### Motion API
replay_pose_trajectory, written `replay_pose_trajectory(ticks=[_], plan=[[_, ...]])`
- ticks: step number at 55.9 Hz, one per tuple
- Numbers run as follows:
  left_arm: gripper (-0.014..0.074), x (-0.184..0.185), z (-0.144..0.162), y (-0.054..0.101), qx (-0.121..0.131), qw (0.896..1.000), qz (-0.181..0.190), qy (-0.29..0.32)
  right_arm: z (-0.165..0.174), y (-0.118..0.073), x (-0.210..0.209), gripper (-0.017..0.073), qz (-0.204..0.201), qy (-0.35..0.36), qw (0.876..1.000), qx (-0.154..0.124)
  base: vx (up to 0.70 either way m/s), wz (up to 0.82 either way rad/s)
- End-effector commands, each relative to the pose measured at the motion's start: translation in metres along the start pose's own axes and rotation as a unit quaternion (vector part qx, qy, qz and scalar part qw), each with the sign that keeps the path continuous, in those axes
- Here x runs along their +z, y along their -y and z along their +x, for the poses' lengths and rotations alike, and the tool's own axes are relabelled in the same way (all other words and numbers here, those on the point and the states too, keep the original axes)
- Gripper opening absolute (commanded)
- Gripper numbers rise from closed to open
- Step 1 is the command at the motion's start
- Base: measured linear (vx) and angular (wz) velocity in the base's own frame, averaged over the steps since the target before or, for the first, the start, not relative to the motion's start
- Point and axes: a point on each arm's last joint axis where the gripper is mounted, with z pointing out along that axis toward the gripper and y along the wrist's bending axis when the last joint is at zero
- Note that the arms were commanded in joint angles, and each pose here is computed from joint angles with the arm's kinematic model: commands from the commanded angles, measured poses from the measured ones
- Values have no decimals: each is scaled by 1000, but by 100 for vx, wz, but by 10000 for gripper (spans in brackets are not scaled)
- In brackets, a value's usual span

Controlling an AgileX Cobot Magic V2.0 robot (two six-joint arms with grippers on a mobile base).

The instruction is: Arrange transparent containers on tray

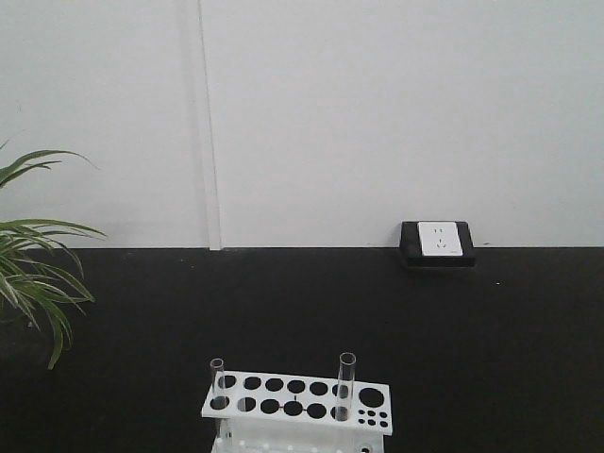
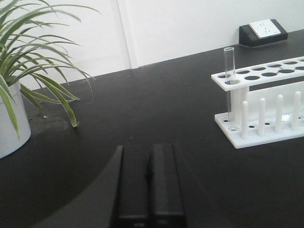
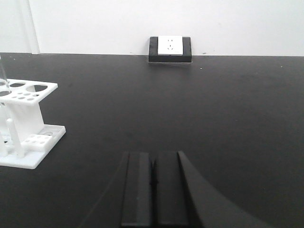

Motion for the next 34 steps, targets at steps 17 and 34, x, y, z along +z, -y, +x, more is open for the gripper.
replay_pose_trajectory(ticks=[17, 34], plan=[[-6, 0, 3, 0, -6, 999, -5, 37, -4, 0, 0, -11, 1, 40, 999, -5, 0, 0], [-6, 0, 3, 0, -6, 999, -5, 37, -4, 0, 0, -11, 1, 40, 999, -5, 0, 0]])
